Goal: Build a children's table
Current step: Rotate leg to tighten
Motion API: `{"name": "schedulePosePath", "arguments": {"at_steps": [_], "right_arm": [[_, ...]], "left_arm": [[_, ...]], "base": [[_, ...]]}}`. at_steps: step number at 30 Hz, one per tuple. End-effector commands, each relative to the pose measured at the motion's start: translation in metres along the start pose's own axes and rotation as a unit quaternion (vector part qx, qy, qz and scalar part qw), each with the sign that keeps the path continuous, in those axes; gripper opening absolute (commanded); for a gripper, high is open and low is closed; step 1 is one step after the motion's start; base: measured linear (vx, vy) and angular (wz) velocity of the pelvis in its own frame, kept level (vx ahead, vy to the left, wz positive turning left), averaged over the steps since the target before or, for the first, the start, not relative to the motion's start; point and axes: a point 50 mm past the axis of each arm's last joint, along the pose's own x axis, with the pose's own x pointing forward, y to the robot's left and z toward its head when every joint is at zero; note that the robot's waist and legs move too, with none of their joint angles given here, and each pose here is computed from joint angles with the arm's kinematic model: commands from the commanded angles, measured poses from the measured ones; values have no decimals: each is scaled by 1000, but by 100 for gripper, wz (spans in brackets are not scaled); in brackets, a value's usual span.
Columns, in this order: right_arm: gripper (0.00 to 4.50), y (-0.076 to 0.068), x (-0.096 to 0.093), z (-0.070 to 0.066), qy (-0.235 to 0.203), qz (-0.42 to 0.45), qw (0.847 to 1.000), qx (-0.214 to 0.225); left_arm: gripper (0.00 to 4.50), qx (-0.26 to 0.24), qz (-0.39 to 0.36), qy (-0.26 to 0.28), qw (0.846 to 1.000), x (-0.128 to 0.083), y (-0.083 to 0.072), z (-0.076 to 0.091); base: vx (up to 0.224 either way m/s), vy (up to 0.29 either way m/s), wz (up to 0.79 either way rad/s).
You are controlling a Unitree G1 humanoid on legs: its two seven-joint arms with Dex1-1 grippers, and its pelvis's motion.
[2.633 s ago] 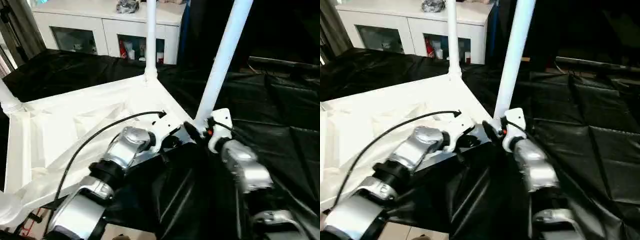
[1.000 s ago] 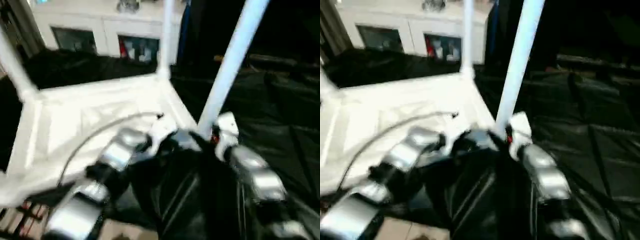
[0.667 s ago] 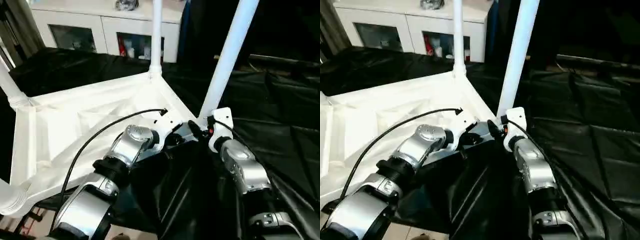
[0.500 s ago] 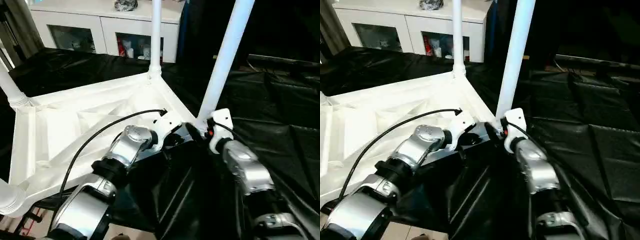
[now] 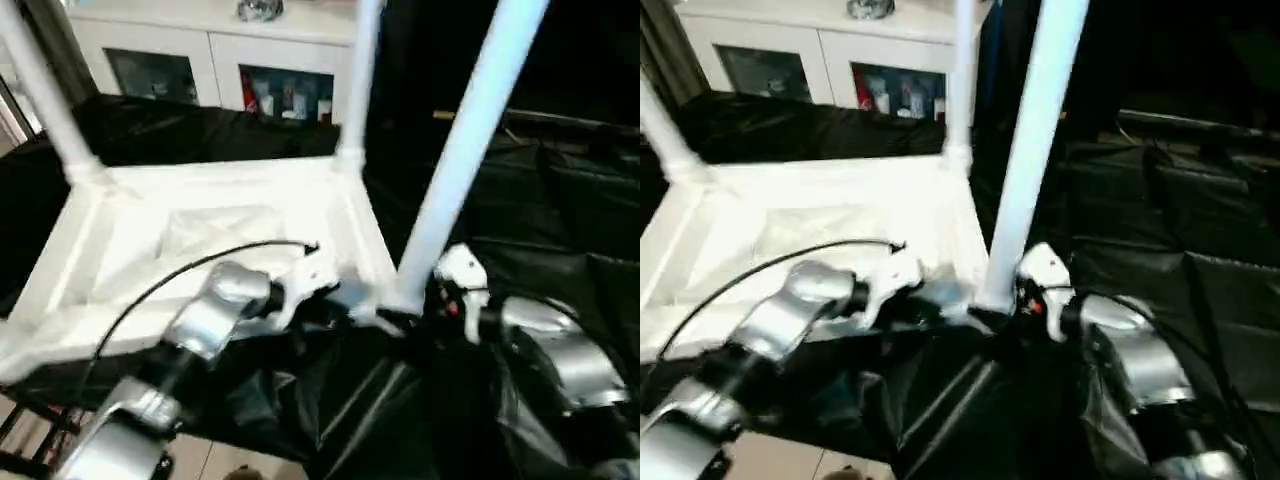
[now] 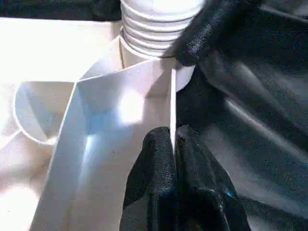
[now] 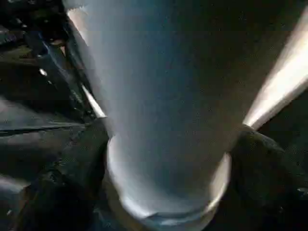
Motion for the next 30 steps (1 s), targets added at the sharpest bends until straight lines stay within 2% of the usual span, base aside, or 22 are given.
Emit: {"name": "schedulePosePath", "arguments": {"at_steps": [1, 9, 10, 19, 24, 26, 30], "right_arm": [[390, 4, -3, 7, -3, 35, 999, -9], [375, 8, -5, 4, 20, 67, 997, -16], [347, 8, -4, 3, 20, 70, 997, -14], [277, 12, 2, 0, 12, 62, 998, 0], [274, 9, 11, -3, 0, -4, 1000, 23], [273, 3, 21, -7, -6, -72, 996, 50], [272, -3, 52, -7, -33, -201, 970, 132]], "left_arm": [[0, 37, -43, -37, 998, 1, -8, 16], [0, 42, -52, -21, 998, -9, -9, 11], [0, 42, -50, -19, 998, -10, -8, 12], [0, 34, -41, -23, 998, -9, -7, 12], [0, 6, 5, -36, 999, -4, 2, 15], [0, -16, 45, -45, 998, 2, 11, 19], [0, -54, 137, -47, 988, 22, 28, 34]], "base": [[0, 0, 0], [0, 0, 0], [0, 0, 0], [0, 0, 0], [0, 0, 0], [0, 0, 0], [0, 0, 0]]}}
